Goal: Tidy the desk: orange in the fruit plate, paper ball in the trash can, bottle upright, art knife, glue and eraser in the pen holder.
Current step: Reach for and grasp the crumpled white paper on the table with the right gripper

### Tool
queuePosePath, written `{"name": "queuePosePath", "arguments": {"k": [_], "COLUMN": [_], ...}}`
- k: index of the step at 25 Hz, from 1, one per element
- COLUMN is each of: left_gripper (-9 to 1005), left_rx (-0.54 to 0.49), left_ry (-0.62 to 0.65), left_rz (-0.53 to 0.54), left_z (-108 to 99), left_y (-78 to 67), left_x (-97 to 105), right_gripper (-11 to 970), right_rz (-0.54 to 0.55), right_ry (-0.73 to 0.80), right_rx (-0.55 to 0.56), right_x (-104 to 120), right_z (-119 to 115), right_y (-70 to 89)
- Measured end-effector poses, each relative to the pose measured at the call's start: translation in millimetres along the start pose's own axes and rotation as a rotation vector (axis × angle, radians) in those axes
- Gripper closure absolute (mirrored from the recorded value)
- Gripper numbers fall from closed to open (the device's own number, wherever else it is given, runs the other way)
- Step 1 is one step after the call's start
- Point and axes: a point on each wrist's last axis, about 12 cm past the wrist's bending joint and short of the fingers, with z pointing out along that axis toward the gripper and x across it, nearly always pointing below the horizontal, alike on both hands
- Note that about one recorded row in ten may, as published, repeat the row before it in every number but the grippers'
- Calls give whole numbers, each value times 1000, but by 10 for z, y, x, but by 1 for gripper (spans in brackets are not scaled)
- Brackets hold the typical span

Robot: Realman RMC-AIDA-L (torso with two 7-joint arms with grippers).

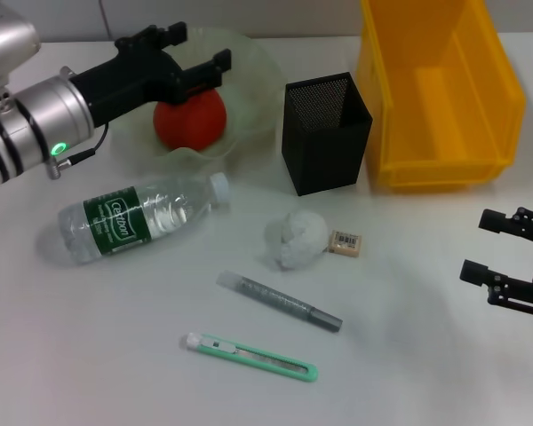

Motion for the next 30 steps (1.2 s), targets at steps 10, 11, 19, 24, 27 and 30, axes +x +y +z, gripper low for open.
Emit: {"name": "queuePosePath", "arguments": {"k": [10, 11, 19, 24, 27, 30], "left_gripper": [182, 182, 183, 183, 183, 184], "left_rx": [333, 333, 404, 362, 337, 320], "left_ry": [-41, -41, 41, 60, 60, 56], "left_rz": [33, 33, -13, -2, 5, 1], "left_z": [-684, -684, -1359, -1690, -1824, -1881], "left_y": [-227, -227, -243, -283, -326, -358], "left_x": [-49, -49, 155, 307, 407, 487], "right_gripper": [203, 203, 204, 204, 203, 203], "right_rz": [4, 4, 3, 14, 18, 20], "right_ry": [-6, -6, -23, -31, -38, -36], "right_rx": [-7, -7, -33, -49, -66, -84], "right_x": [-17, -17, -60, -95, -138, -221], "right_z": [14, 14, 56, 96, 114, 142], "right_y": [-7, -7, -10, -27, -46, -114]}}
